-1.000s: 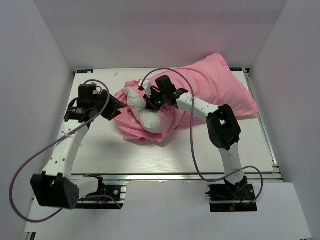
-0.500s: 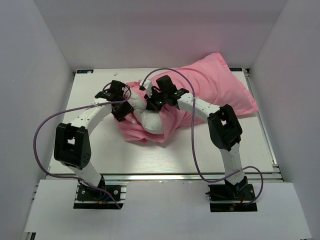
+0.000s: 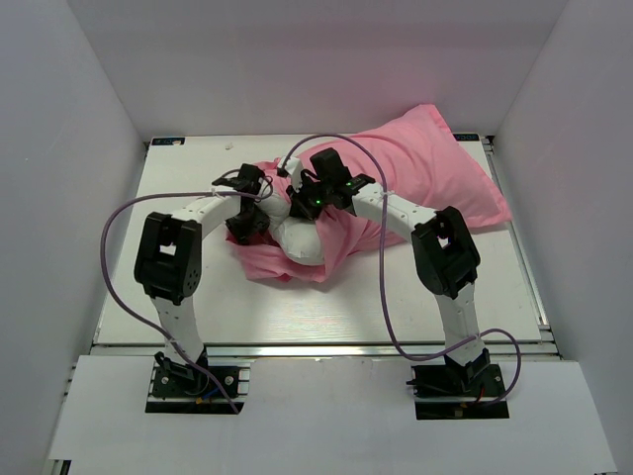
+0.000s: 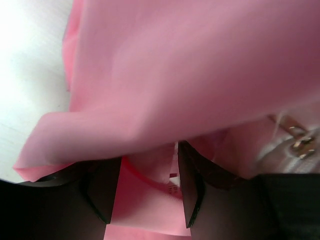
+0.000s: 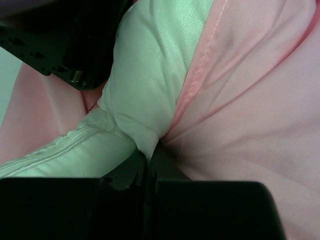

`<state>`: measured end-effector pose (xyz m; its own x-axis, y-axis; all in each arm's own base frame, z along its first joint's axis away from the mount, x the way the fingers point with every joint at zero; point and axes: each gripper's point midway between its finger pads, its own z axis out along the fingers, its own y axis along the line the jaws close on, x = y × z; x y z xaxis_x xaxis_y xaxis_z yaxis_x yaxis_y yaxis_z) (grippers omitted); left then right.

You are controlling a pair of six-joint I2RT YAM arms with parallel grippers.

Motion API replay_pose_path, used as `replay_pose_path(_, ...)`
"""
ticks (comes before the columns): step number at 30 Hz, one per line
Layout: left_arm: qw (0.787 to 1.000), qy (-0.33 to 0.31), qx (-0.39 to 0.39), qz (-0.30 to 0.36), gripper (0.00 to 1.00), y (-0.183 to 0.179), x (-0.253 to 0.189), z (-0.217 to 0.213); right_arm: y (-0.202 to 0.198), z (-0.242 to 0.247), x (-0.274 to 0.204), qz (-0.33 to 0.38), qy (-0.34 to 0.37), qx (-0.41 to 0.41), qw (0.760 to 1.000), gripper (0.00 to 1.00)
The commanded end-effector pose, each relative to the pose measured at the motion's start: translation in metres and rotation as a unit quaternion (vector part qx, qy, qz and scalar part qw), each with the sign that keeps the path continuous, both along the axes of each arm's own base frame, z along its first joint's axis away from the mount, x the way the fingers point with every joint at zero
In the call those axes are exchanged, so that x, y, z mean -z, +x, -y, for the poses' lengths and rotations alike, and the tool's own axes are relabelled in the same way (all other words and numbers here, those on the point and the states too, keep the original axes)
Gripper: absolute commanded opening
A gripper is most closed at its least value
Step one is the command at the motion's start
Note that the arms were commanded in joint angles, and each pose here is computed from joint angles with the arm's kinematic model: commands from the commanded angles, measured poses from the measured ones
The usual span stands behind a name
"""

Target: Put the pillow into the pillowcase

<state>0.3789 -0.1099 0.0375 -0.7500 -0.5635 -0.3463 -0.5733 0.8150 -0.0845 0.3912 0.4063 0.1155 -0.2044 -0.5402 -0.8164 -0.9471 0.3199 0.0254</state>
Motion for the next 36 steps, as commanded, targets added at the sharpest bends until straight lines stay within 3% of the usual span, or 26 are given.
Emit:
replay_pose_path(1,0.999,0.010,-0.001,0.044,0.59,0.024,-0.019,0.003,-0.023,0.028,0.033,-0.069,-0.051,0.010,0.996,0.00)
replay_pose_path(8,0.999,0.030,-0.007,0.026,0.57,0.020,0.001,-0.003,-0.026,0.028,0.034,-0.074,-0.052,0.008,0.996,0.00)
replay_pose_path(12,0.999,0.041,-0.002,-0.003,0.51,0.008,0.021,-0.006,-0.026,0.028,0.033,-0.074,-0.051,0.008,0.996,0.00)
replay_pose_path(14,0.999,0.045,-0.001,-0.014,0.42,0.000,0.029,-0.008,-0.026,0.028,0.033,-0.074,-0.051,0.008,0.996,0.00)
replay_pose_path(18,0.999,0.052,-0.002,-0.015,0.14,-0.005,0.028,-0.012,-0.025,0.030,0.033,-0.070,-0.054,0.009,0.996,0.00)
replay_pose_path(19,0.998,0.054,0.000,-0.011,0.03,-0.004,0.024,-0.013,-0.025,0.030,0.033,-0.070,-0.055,0.009,0.996,0.00)
replay_pose_path(25,0.998,0.032,0.008,0.049,0.00,0.010,-0.028,-0.007,-0.024,0.032,0.035,-0.067,-0.060,0.011,0.996,0.00)
replay_pose_path(32,0.979,-0.050,0.025,0.197,0.00,0.018,-0.150,0.010,-0.023,0.035,0.039,-0.063,-0.069,0.016,0.996,0.00)
replay_pose_path(36,0.968,-0.104,0.046,0.224,0.00,0.013,-0.180,0.026,-0.022,0.036,0.040,-0.065,-0.070,0.021,0.995,0.00)
